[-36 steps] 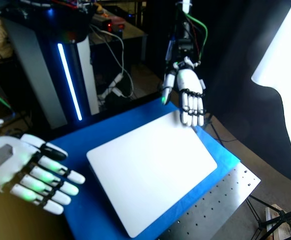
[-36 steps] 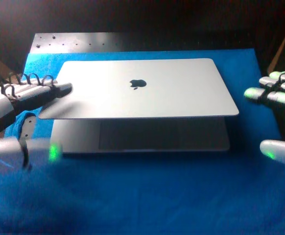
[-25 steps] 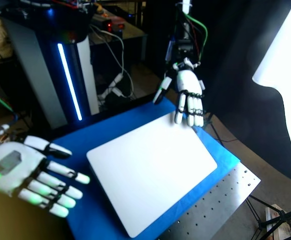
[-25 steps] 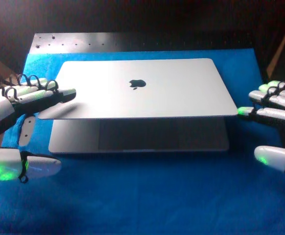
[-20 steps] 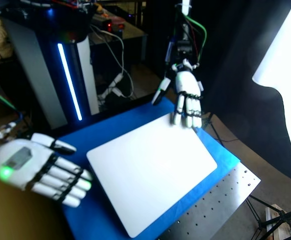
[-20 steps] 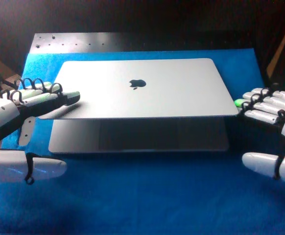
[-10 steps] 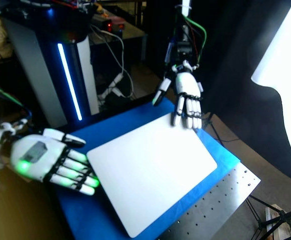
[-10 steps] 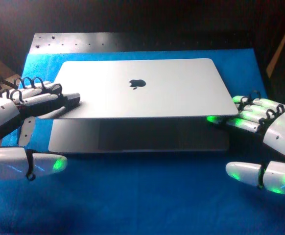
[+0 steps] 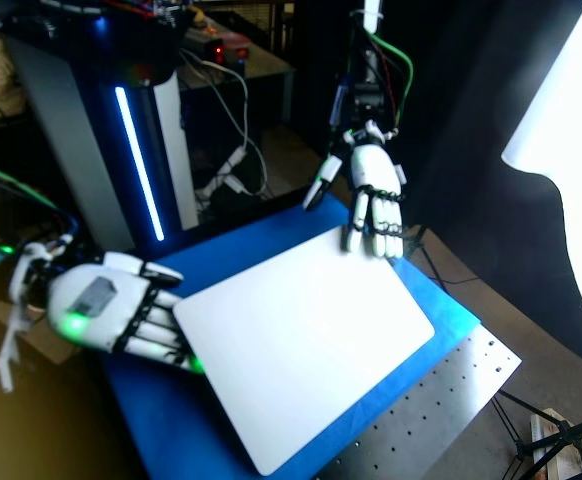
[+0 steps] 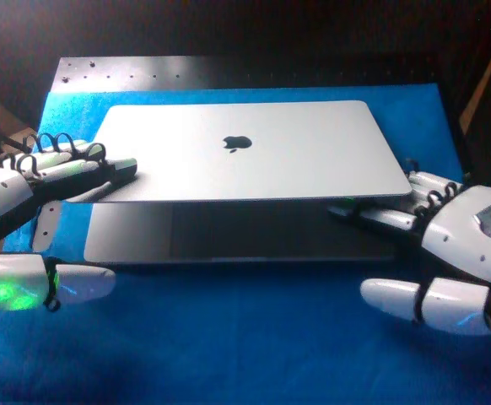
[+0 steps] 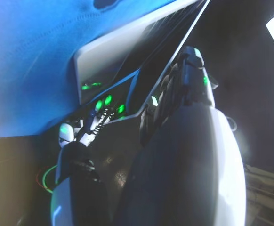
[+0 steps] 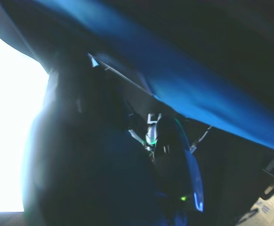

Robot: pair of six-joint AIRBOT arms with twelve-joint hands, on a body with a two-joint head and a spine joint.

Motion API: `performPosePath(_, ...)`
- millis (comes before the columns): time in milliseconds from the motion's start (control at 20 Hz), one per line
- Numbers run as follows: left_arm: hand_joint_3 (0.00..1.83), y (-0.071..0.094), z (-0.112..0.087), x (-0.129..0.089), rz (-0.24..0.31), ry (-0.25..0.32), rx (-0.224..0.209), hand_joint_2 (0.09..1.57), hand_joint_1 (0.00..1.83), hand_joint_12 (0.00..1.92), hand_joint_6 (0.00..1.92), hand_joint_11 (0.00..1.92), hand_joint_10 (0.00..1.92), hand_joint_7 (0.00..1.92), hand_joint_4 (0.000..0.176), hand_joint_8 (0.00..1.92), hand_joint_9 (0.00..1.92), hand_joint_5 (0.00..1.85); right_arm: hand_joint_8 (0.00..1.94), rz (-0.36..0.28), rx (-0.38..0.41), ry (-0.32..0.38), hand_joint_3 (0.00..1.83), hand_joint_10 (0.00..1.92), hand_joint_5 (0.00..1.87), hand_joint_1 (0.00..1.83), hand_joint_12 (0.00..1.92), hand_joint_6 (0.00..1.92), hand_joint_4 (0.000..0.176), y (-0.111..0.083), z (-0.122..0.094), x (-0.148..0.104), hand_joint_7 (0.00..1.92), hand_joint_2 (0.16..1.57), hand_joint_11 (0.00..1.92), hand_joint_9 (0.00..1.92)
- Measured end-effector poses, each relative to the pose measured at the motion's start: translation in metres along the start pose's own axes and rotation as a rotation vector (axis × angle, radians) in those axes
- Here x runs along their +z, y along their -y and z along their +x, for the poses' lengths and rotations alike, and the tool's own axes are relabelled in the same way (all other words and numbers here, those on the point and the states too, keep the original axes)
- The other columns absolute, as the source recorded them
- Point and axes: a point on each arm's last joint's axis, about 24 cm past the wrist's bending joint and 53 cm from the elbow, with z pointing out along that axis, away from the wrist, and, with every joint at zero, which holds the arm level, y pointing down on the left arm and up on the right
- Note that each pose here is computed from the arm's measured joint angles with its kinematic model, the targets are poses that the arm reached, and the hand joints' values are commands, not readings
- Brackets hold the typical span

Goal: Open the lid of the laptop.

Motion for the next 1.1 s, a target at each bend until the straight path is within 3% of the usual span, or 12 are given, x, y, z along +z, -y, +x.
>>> performPosePath(50, 0.0, 0.0, 0.0, 0.0, 0.0, 0.0, -0.001, 1.0, 0.51, 0.0, 0.0, 0.0, 0.0, 0.06, 0.172, 0.01, 0.02, 0.2, 0.0, -0.007, 0.005, 0.0, 0.0, 0.0, 0.19, 0.0, 0.1, 0.0, 0.0, -0.002, 0.002, 0.002, 0.15, 1.32, 0.06, 0.13)
performPosePath(200, 0.0, 0.0, 0.0, 0.0, -0.001, 0.002, -0.002, 1.0, 0.57, 0.0, 0.0, 0.0, 0.0, 0.06, 0.171, 0.0, 0.01, 0.2, 0.01, -0.019, 0.019, -0.002, 0.0, 0.01, 0.2, 0.0, 0.1, 0.0, 0.0, -0.007, 0.008, 0.008, 0.17, 1.33, 0.07, 0.14)
performPosePath(300, 0.0, 0.0, 0.0, 0.0, -0.001, 0.002, -0.002, 1.0, 0.56, 0.0, 0.0, 0.0, 0.0, 0.07, 0.158, 0.0, 0.01, 0.2, 0.01, -0.025, 0.029, 0.003, 0.0, 0.0, 0.2, 0.0, 0.1, 0.0, 0.0, -0.009, 0.009, 0.013, 0.17, 1.34, 0.06, 0.13)
performPosePath(400, 0.0, -0.001, -0.001, 0.0, -0.002, 0.002, -0.001, 1.0, 0.59, 0.0, 0.0, 0.0, 0.0, 0.06, 0.162, 0.0, 0.02, 0.2, 0.01, -0.037, 0.032, 0.002, 0.0, 0.0, 0.22, 0.0, 0.1, 0.01, 0.0, -0.013, 0.012, 0.018, 0.18, 1.32, 0.07, 0.14)
performPosePath(450, 0.0, -0.001, -0.001, 0.0, -0.002, 0.002, -0.001, 1.0, 0.57, 0.0, 0.0, 0.0, 0.0, 0.06, 0.176, 0.0, 0.02, 0.18, 0.0, -0.04, 0.033, 0.0, 0.0, 0.0, 0.19, 0.0, 0.11, 0.0, 0.0, -0.014, 0.014, 0.019, 0.17, 1.33, 0.1, 0.13)
performPosePath(550, 0.0, -0.002, -0.001, 0.001, -0.004, 0.003, -0.002, 1.0, 0.54, 0.0, 0.01, 0.0, 0.01, 0.07, 0.166, 0.01, 0.03, 0.2, 0.0, -0.037, 0.043, -0.013, 0.0, 0.0, 0.17, 0.0, 0.11, 0.0, 0.0, -0.014, 0.021, 0.023, 0.15, 1.34, 0.1, 0.12)
performPosePath(700, 0.0, -0.002, -0.001, 0.001, -0.006, 0.003, -0.004, 1.02, 0.52, 0.0, 0.0, 0.0, 0.0, 0.04, 0.175, 0.0, 0.0, 0.17, 0.0, -0.036, 0.039, -0.028, 0.0, 0.0, 0.16, 0.0, 0.08, 0.0, 0.0, -0.014, 0.025, 0.023, 0.14, 1.34, 0.06, 0.11)
performPosePath(1100, 0.01, -0.006, 0.0, 0.004, -0.01, 0.011, -0.011, 1.07, 0.51, 0.0, 0.0, 0.0, 0.01, 0.05, 0.176, 0.0, 0.02, 0.18, 0.01, -0.034, 0.026, -0.039, 0.0, 0.01, 0.17, 0.0, 0.08, 0.01, 0.0, -0.012, 0.027, 0.023, 0.17, 1.34, 0.09, 0.15)
